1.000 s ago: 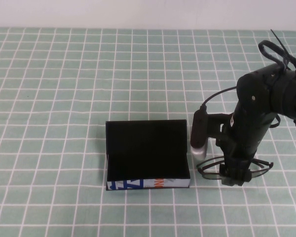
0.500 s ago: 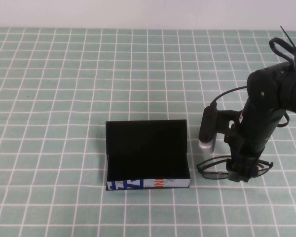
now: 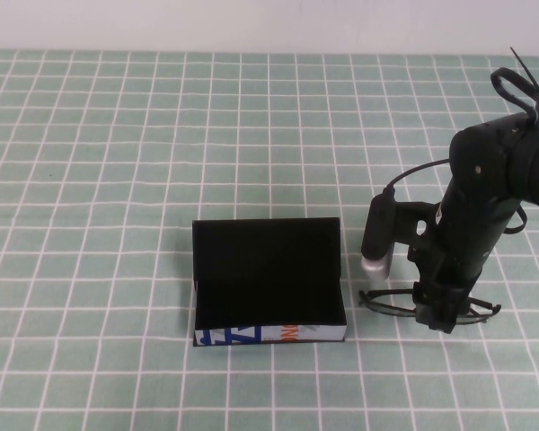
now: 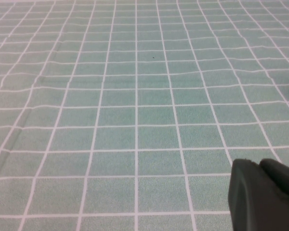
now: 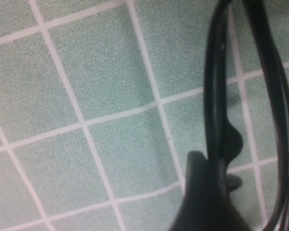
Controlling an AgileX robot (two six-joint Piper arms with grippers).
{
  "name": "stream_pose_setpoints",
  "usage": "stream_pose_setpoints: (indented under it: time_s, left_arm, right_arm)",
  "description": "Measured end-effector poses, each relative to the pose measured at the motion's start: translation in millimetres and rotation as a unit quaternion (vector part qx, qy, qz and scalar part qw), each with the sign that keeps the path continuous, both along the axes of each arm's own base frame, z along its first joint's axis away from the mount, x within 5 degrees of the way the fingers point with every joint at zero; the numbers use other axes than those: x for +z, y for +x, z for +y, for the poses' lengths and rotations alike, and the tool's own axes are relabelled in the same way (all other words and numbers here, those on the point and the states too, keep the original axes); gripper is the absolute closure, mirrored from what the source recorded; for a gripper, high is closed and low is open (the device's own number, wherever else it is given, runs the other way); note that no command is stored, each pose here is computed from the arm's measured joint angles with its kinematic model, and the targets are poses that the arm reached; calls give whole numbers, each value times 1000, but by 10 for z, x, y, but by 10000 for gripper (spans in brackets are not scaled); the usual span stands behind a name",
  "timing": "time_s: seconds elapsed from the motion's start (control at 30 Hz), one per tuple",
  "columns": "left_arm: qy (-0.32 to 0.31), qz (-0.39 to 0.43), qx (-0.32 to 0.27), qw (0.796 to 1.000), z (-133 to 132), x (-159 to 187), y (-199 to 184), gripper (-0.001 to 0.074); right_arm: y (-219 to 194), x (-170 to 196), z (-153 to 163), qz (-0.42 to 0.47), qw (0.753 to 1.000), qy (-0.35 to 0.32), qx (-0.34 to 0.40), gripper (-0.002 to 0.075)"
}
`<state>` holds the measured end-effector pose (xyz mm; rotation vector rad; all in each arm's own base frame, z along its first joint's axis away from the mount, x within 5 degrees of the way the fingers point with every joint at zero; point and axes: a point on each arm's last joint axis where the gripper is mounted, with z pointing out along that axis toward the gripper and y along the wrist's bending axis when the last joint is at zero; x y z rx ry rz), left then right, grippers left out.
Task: Return glasses to glasses case
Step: Pick up the glasses from the table
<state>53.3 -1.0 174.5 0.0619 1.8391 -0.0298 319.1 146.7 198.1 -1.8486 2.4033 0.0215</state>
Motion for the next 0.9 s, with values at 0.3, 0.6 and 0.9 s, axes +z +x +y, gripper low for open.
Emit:
stream_pose_setpoints:
  time_s: [0.3, 0.6, 0.9]
  left_arm:
    - [0, 0, 0, 1000, 0, 0, 0, 737]
    - [0, 0, 0, 1000, 0, 0, 0, 737]
    - [0, 0, 0, 1000, 0, 0, 0, 737]
  right_arm:
    - [0, 0, 1, 0, 1000, 1, 0, 396]
    - [0, 0, 1, 0, 1000, 1, 0, 396]
    - [-5, 0, -1, 3, 1000, 0, 0, 396]
